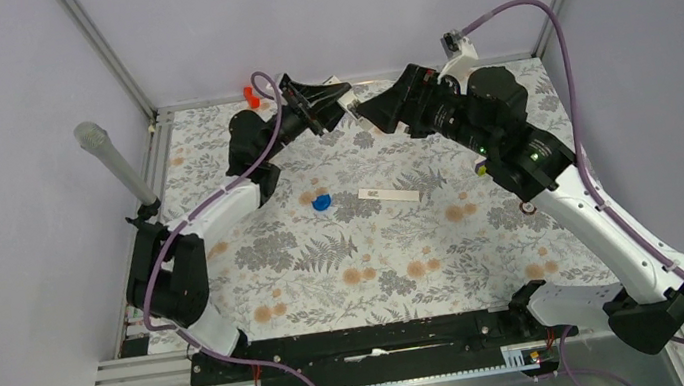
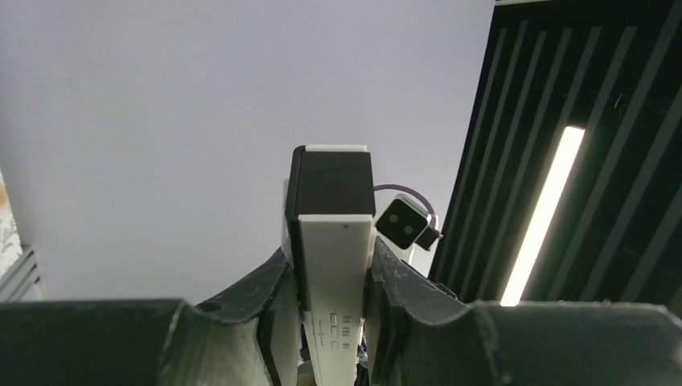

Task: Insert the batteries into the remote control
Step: Load the battery into the remote control.

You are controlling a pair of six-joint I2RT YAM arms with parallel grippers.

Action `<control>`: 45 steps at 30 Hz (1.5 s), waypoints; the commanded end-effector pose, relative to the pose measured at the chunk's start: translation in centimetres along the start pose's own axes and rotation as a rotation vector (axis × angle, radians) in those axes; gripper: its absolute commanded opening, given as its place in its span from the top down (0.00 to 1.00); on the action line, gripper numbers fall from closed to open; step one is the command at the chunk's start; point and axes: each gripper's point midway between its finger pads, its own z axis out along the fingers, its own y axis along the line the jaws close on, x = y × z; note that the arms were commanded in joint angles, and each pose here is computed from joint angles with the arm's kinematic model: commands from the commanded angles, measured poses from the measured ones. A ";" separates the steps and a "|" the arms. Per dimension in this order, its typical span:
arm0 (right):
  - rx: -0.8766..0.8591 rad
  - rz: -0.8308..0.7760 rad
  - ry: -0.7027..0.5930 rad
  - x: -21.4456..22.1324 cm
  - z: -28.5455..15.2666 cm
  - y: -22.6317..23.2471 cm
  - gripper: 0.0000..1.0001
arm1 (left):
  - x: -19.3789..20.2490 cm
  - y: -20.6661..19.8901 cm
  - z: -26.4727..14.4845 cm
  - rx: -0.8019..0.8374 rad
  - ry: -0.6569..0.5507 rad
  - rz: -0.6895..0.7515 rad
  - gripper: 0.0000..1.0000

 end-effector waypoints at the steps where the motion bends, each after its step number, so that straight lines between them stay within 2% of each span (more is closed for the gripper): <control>1: -0.086 0.053 -0.031 -0.7 0.5 1.7 0.07 | 2.2 -4.8 -1.0 0.105 -0.001 -0.005 1.00; 12: -0.084 0.114 -0.011 0.2 1.4 1.2 0.19 | 2.0 -3.6 -1.3 0.026 -0.039 0.032 1.00; 15: -0.085 0.119 -0.005 0.4 1.5 1.2 0.21 | 2.0 -3.6 -1.3 0.027 -0.040 0.034 1.00; 25: -0.056 0.159 0.010 1.1 2.2 0.3 0.38 | 2.4 -4.0 -1.5 0.036 -0.030 0.046 1.00; 32: -0.050 0.183 0.024 1.4 2.6 0.1 0.43 | 2.7 -4.0 -1.6 0.032 -0.022 0.065 1.00; 34: -0.054 0.184 0.030 1.5 2.7 0.1 0.42 | 2.8 -3.9 -1.7 0.029 -0.020 0.066 1.00; 39: -0.098 0.171 0.025 1.3 2.3 0.8 0.17 | 2.6 -3.7 -1.6 0.024 -0.024 0.069 1.00; 45: -0.170 0.175 -0.006 0.3 1.6 2.1 0.13 | 2.2 -3.3 -1.5 0.018 -0.032 0.066 1.00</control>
